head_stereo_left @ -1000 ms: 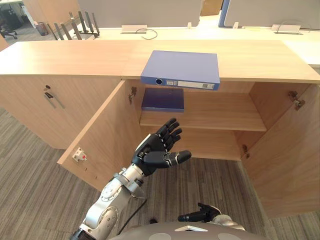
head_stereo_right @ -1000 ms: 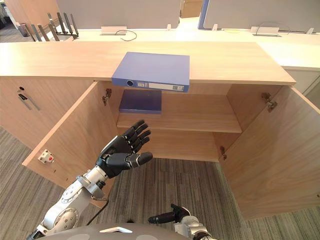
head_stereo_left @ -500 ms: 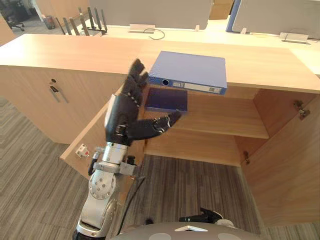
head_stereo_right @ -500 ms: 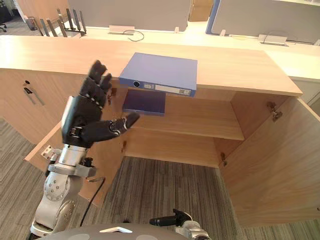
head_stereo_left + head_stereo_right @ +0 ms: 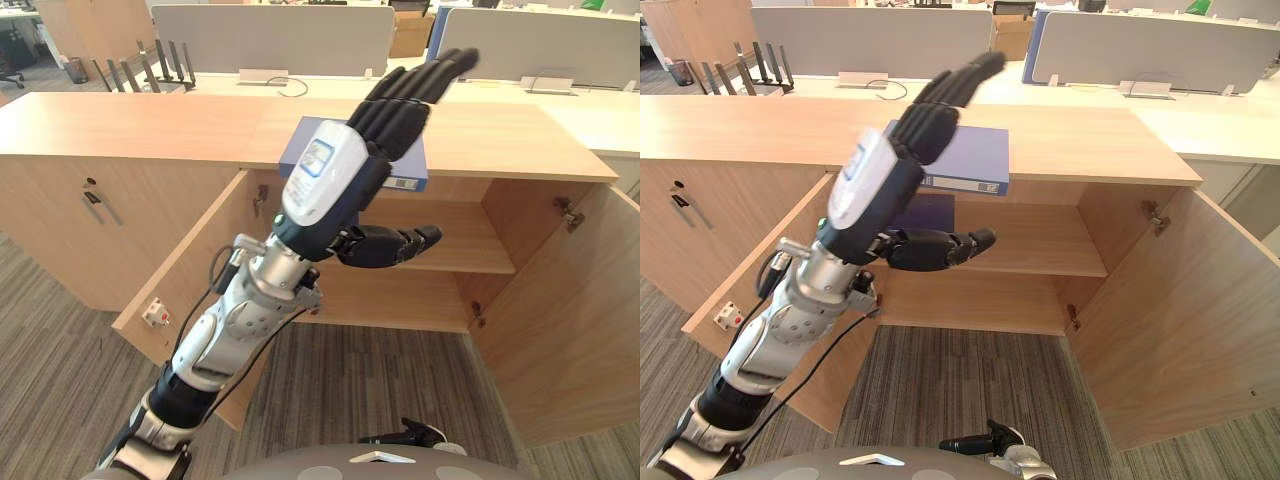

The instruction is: Walk over to the cabinet, pick up the folder, carry it to the office cabinet, place the folder inside the office cabinet, then close the office cabinet door

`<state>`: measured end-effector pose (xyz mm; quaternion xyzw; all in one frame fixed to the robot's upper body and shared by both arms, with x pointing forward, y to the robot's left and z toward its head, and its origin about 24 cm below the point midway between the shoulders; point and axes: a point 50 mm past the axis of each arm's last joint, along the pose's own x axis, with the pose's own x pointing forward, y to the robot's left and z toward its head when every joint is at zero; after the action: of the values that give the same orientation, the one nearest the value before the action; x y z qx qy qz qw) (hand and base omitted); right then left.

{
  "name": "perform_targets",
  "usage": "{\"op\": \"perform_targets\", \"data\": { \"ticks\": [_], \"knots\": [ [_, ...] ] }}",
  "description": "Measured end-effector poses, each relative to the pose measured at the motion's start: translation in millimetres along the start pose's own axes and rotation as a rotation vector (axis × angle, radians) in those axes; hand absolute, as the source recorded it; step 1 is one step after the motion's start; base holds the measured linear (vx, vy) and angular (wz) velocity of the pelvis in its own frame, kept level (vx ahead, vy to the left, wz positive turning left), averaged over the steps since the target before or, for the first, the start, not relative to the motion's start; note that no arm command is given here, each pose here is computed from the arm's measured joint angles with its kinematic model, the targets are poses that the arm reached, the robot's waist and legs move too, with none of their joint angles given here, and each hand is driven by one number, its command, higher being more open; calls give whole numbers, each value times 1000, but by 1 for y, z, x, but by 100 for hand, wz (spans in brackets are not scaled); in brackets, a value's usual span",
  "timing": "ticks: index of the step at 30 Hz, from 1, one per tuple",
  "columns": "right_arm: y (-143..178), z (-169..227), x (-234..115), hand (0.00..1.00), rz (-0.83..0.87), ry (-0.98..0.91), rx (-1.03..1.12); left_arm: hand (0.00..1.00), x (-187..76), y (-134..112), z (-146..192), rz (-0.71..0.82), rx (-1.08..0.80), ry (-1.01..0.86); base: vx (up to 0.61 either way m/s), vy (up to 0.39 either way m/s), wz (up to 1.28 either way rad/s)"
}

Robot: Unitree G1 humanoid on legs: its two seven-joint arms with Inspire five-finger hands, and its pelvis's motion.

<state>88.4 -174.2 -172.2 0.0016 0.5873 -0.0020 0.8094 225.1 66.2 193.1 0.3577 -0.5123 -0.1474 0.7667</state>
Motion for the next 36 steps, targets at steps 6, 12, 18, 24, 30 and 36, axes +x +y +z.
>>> {"op": "perform_targets", "data": {
  "ticks": [6, 12, 18, 24, 30, 36],
  "knots": [
    [1, 1, 0, 100, -1, -7, 4, 100, 3, -11, -22, -119, 153, 16, -11, -21, -10],
    [3, 3, 0, 100, 0, -22, 17, 100, 14, -9, -44, -133, 276, 52, -4, -6, -3],
    [2, 3, 0, 100, -3, -21, 35, 100, 27, -3, -60, -121, 358, 88, 0, 0, 0],
    [6, 4, 0, 100, 2, -25, 36, 100, 27, 7, -88, -113, 429, 221, 0, 0, 0],
    [6, 4, 0, 100, 1, -35, 59, 100, 29, 19, -107, -58, 417, 345, -4, -8, -3],
    [6, 3, -1, 100, 1, -39, 63, 100, 31, 28, -115, 27, 301, 432, -22, -13, -6]
  ]
}}
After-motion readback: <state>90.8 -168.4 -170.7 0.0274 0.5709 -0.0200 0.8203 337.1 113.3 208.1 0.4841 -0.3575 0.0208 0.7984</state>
